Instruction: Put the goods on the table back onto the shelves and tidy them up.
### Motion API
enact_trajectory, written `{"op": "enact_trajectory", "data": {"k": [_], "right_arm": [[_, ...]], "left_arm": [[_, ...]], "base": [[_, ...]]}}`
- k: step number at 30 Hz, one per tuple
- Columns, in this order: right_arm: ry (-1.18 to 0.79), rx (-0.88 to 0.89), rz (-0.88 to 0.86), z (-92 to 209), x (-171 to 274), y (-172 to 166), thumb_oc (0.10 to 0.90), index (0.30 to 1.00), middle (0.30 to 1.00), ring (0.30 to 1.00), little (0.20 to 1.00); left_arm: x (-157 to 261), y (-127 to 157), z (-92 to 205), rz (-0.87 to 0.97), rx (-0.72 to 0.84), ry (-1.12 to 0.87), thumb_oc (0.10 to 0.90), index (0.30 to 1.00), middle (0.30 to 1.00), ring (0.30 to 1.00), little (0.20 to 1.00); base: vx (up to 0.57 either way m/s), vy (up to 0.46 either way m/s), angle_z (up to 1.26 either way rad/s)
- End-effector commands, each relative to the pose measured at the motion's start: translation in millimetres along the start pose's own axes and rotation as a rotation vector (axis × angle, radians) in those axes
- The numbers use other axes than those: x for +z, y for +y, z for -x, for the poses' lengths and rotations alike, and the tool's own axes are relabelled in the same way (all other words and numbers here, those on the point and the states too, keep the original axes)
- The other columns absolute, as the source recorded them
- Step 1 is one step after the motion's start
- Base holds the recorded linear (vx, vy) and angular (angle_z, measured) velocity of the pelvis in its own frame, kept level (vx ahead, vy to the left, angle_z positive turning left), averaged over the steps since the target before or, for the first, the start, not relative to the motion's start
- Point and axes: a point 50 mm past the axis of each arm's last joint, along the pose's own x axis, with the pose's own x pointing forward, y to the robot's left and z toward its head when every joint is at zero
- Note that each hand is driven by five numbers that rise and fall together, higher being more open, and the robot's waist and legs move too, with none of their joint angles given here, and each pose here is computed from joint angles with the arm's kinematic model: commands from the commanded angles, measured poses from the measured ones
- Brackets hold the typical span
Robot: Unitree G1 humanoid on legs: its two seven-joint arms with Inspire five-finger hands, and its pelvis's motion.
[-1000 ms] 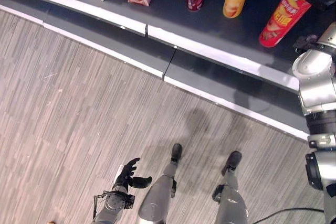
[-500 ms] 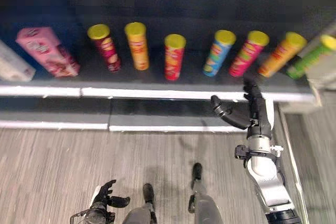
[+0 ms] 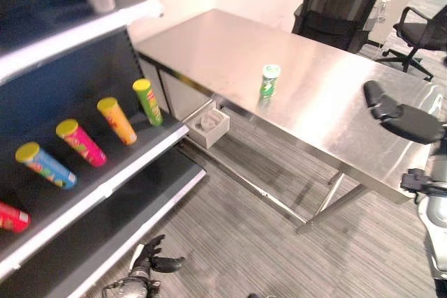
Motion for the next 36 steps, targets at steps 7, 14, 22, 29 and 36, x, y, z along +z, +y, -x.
{"op": "enact_trajectory", "data": {"k": [7, 14, 22, 29, 36], "right_arm": [[-0.220, -0.077, -0.101, -45.5, 35.8, -3.3, 0.800, 0.900, 0.900, 0.900, 0.900], [-0.232, -0.056, -0.105, -46.9, 38.5, -2.9, 0.800, 0.900, 0.900, 0.900, 0.900], [-0.239, -0.058, -0.121, -48.2, 40.1, -4.5, 0.800, 0.900, 0.900, 0.900, 0.900], [-0.197, 0.135, -0.118, -45.6, 34.0, 9.2, 0.800, 0.900, 0.900, 0.900, 0.900], [-0.142, 0.334, -0.050, -41.7, 22.2, 20.2, 0.800, 0.900, 0.900, 0.900, 0.900]], "left_arm": [[-3.1, 28.7, 2.4, -0.082, 0.055, -0.009, 0.800, 0.900, 0.900, 0.900, 0.900], [-30.1, 31.3, 8.0, -0.077, 0.066, 0.105, 0.800, 0.900, 0.900, 0.900, 0.900], [-47.0, 31.7, 13.7, -0.097, 0.060, 0.173, 0.800, 0.900, 0.900, 0.900, 0.900], [-51.0, 38.0, 16.5, -0.091, 0.067, 0.184, 0.800, 0.900, 0.900, 0.900, 0.900], [-50.7, 41.9, 16.9, -0.100, 0.063, 0.178, 0.800, 0.900, 0.900, 0.900, 0.900]], "base": [[0.13, -0.020, -0.94], [0.10, 0.032, -0.53], [0.05, 0.027, 0.21], [0.00, 0.011, 0.08], [-0.01, -0.005, -0.08]]}}
